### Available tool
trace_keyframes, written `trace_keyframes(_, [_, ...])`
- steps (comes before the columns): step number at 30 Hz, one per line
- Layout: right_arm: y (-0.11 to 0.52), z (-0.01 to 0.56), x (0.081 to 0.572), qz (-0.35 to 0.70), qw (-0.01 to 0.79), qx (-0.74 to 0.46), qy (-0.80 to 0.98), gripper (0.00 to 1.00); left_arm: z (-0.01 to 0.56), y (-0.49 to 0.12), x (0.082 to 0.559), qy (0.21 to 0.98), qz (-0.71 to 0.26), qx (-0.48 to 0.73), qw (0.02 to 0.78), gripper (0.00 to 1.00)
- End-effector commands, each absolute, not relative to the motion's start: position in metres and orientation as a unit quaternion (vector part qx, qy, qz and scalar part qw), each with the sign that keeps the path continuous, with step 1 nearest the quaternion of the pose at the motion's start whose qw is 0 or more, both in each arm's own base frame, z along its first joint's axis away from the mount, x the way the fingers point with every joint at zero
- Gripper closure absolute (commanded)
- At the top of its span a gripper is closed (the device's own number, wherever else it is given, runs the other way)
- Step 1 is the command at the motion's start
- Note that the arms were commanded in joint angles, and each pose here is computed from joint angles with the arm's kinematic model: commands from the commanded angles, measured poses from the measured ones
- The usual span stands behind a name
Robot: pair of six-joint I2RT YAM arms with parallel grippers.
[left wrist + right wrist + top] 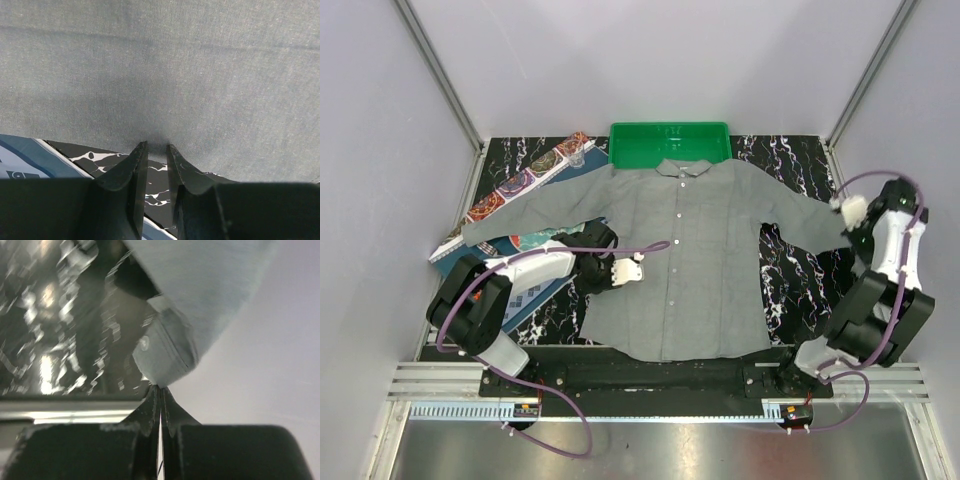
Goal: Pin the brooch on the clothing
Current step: Flatten out the crumpled clothing at the center of the board.
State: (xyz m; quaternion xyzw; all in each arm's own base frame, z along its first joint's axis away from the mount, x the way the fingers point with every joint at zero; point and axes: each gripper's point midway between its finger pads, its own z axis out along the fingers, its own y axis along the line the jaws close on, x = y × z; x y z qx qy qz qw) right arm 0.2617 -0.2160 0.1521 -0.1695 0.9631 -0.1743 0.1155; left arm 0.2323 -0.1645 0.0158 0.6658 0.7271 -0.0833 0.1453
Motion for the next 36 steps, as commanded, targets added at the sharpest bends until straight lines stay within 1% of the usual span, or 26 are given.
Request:
trace_keyframes(1, [-0.183, 0.118, 0.198, -0.124, 0.037, -0.302, 0.945, 1.00, 0.025, -0.162, 0.241, 0.735, -0.077, 0.655, 0.159, 0.75])
trace_keyframes(2, [-0.178, 0.102, 0.181, -0.114, 0.011, -0.315, 0.942, 1.00, 0.025, -0.162, 0.242, 0.735, -0.077, 0.654, 0.160, 0.75])
trace_keyframes(4, [-0.183, 0.096, 0.175, -0.137, 0.001, -0.341, 0.930, 1.00, 0.024, -0.161, 0.242, 0.738, -0.079, 0.651, 0.159, 0.75])
trace_keyframes(5, [-0.185, 0.086, 0.162, -0.141, -0.025, -0.353, 0.924, 1.00, 0.025, -0.161, 0.243, 0.738, -0.078, 0.651, 0.160, 0.75])
trace_keyframes(8, [-0.197, 0.082, 0.163, -0.174, -0.034, -0.355, 0.918, 1.00, 0.025, -0.162, 0.244, 0.738, -0.079, 0.651, 0.160, 0.75])
trace_keyframes(11, [-0.213, 0.087, 0.178, -0.210, -0.027, -0.333, 0.919, 1.00, 0.026, -0.163, 0.244, 0.738, -0.080, 0.650, 0.161, 0.75])
trace_keyframes(12, [-0.219, 0.085, 0.183, -0.215, -0.031, -0.326, 0.920, 0.96, 0.027, -0.163, 0.244, 0.738, -0.082, 0.650, 0.161, 0.75])
trace_keyframes(13, [-0.227, 0.089, 0.193, -0.235, -0.022, -0.314, 0.920, 0.84, 0.028, -0.164, 0.244, 0.738, -0.083, 0.650, 0.162, 0.75])
trace_keyframes(15, [-0.241, 0.099, 0.208, -0.251, -0.019, -0.288, 0.924, 0.65, 0.030, -0.165, 0.241, 0.736, -0.089, 0.652, 0.161, 0.75])
trace_keyframes(16, [-0.244, 0.102, 0.213, -0.254, -0.015, -0.280, 0.926, 0.44, 0.030, -0.164, 0.240, 0.736, -0.089, 0.652, 0.160, 0.75])
trace_keyframes(18, [-0.247, 0.113, 0.225, -0.251, -0.003, -0.275, 0.928, 0.33, 0.031, -0.163, 0.233, 0.733, -0.096, 0.655, 0.156, 0.75])
trace_keyframes(19, [-0.245, 0.122, 0.227, -0.240, -0.001, -0.275, 0.931, 0.22, 0.032, -0.162, 0.230, 0.727, -0.098, 0.661, 0.155, 0.74])
trace_keyframes(21, [-0.236, 0.125, 0.230, -0.211, 0.014, -0.273, 0.938, 0.18, 0.037, -0.163, 0.220, 0.717, -0.114, 0.669, 0.161, 0.72])
trace_keyframes(22, [-0.231, 0.136, 0.231, -0.200, 0.022, -0.271, 0.941, 0.18, 0.040, -0.164, 0.217, 0.710, -0.121, 0.674, 0.164, 0.71])
trace_keyframes(23, [-0.221, 0.137, 0.237, -0.175, 0.048, -0.262, 0.948, 0.17, 0.044, -0.167, 0.209, 0.705, -0.139, 0.676, 0.165, 0.70])
trace_keyframes(25, [-0.196, 0.149, 0.242, -0.120, 0.077, -0.261, 0.955, 0.17, 0.059, -0.176, 0.205, 0.707, -0.163, 0.664, 0.181, 0.69])
trace_keyframes(26, [-0.183, 0.150, 0.244, -0.096, 0.085, -0.241, 0.962, 0.17, 0.068, -0.180, 0.206, 0.710, -0.175, 0.654, 0.192, 0.68])
trace_keyframes(28, [-0.145, 0.162, 0.254, -0.031, 0.123, -0.242, 0.962, 0.15, 0.105, -0.191, 0.215, 0.715, -0.208, 0.621, 0.245, 0.60])
trace_keyframes(29, [-0.129, 0.168, 0.257, -0.010, 0.139, -0.231, 0.963, 0.09, 0.120, -0.194, 0.221, 0.715, -0.217, 0.608, 0.269, 0.55])
trace_keyframes(30, [-0.116, 0.172, 0.260, 0.006, 0.152, -0.231, 0.961, 0.06, 0.144, -0.193, 0.234, 0.725, -0.221, 0.576, 0.305, 0.50])
trace_keyframes(31, [-0.092, 0.178, 0.271, 0.030, 0.174, -0.246, 0.953, 0.03, 0.172, -0.196, 0.241, 0.714, -0.221, 0.563, 0.353, 0.40])
trace_keyframes(32, [-0.078, 0.182, 0.274, 0.043, 0.186, -0.241, 0.951, 0.00, 0.189, -0.194, 0.248, 0.714, -0.218, 0.546, 0.380, 0.34])
trace_keyframes(33, [-0.065, 0.184, 0.278, 0.053, 0.196, -0.248, 0.947, 0.00, 0.209, -0.188, 0.258, 0.725, -0.215, 0.512, 0.408, 0.30])
trace_keyframes(34, [-0.037, 0.184, 0.284, 0.070, 0.199, -0.266, 0.941, 0.00, 0.232, -0.184, 0.263, 0.718, -0.207, 0.496, 0.443, 0.24])
trace_keyframes(35, [-0.025, 0.183, 0.285, 0.075, 0.199, -0.277, 0.937, 0.00, 0.250, -0.179, 0.268, 0.715, -0.202, 0.478, 0.468, 0.21])
trace_keyframes(36, [-0.011, 0.179, 0.287, 0.079, 0.200, -0.294, 0.931, 0.00, 0.263, -0.168, 0.274, 0.730, -0.204, 0.437, 0.484, 0.16])
